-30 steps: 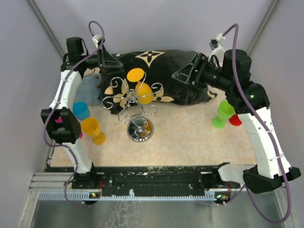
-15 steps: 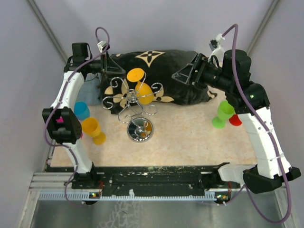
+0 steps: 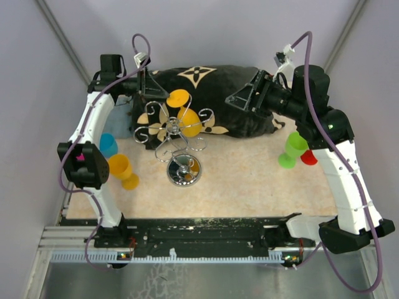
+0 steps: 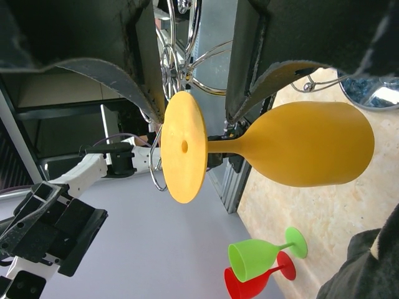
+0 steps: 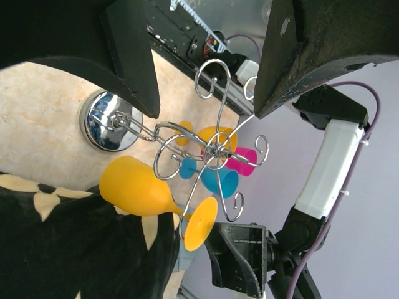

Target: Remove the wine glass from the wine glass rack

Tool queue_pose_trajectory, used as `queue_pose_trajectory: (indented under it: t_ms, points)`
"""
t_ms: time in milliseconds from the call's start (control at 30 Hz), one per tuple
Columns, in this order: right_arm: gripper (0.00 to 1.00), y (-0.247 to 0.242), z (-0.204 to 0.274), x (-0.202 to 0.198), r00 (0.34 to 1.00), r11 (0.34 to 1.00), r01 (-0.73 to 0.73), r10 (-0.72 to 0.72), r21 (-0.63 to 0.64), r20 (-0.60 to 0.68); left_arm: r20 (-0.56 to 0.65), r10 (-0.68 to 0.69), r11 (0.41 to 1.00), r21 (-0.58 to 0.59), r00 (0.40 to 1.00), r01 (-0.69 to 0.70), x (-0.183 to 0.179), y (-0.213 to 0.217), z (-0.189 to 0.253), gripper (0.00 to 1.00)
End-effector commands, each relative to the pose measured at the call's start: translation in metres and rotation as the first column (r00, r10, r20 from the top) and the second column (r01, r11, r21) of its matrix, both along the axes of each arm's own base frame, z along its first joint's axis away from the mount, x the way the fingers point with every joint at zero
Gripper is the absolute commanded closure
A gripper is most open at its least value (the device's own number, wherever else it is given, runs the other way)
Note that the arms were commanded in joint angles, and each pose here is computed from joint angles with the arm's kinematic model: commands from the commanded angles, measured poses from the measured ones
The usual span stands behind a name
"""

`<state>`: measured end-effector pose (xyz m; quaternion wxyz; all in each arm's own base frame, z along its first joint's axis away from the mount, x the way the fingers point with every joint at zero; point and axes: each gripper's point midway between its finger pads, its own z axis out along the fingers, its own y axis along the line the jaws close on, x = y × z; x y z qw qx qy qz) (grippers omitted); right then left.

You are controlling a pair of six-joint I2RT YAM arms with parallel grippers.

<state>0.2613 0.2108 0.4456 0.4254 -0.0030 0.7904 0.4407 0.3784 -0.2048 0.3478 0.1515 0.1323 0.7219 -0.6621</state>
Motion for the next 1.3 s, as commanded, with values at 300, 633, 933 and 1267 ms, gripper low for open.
queue_pose_trajectory:
  t_ms: [300,633,933,1267]
  points:
    - [0.38,0.001,0.018,-0.005,0.997,0.999,-0.024,0.023,0.021,0.073,0.048,-0.029,0.999,-0.01,0.998,0.03,-0.006,-0.004,0.01,0.6]
    - [0.38,0.002,0.018,-0.004,0.997,0.999,-0.027,0.026,0.025,0.074,0.055,-0.035,0.999,-0.014,0.998,0.035,-0.009,-0.004,0.013,0.77]
    - [0.38,0.003,0.016,-0.004,0.997,0.999,-0.029,0.027,0.025,0.073,0.053,-0.021,1.0,-0.009,0.998,0.022,-0.008,-0.003,0.018,1.0]
    - [0.38,0.004,0.013,-0.003,0.997,0.999,-0.031,0.029,0.026,0.07,0.07,-0.012,1.0,-0.015,0.997,0.013,-0.01,-0.001,0.04,1.0]
